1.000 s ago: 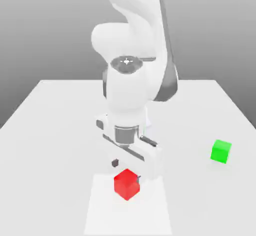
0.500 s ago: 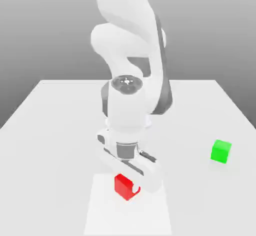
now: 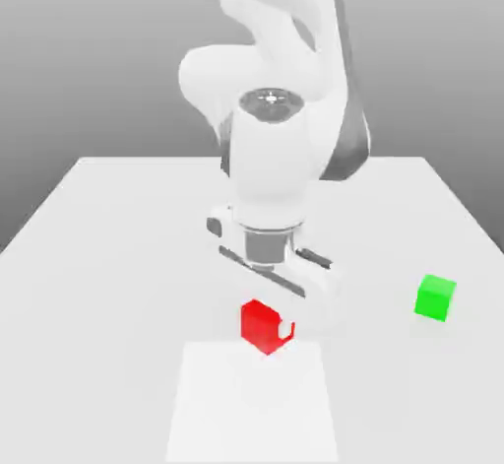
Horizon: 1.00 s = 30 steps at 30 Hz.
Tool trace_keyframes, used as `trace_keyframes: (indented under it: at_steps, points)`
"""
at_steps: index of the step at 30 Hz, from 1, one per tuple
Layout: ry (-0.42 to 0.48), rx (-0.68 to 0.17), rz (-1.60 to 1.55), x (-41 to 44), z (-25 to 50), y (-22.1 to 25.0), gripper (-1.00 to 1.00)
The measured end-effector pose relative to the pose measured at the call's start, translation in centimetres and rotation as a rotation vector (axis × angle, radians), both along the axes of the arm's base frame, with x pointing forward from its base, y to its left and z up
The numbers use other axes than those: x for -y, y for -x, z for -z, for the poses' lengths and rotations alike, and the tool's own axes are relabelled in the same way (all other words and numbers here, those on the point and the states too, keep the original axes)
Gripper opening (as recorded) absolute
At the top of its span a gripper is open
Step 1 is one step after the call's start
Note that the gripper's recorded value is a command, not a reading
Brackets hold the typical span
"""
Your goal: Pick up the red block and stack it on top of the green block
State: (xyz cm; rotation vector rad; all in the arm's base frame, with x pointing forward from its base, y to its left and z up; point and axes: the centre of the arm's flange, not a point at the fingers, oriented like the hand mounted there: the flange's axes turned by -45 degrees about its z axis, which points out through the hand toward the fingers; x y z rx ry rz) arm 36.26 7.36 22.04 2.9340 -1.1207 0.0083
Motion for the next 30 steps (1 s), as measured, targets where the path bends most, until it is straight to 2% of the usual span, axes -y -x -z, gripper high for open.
trace_keyframes:
  at_steps: [7, 17, 30]
  points:
    - [0.0, 0.003, -0.011, -10.6, -1.5, 3.9, -1.0]
    - [-0.002, -0.001, -0.065, -22.7, -2.4, 15.1, -1.0]
    - [0.022, 0.011, -0.064, -22.9, 1.2, 15.3, -1.0]
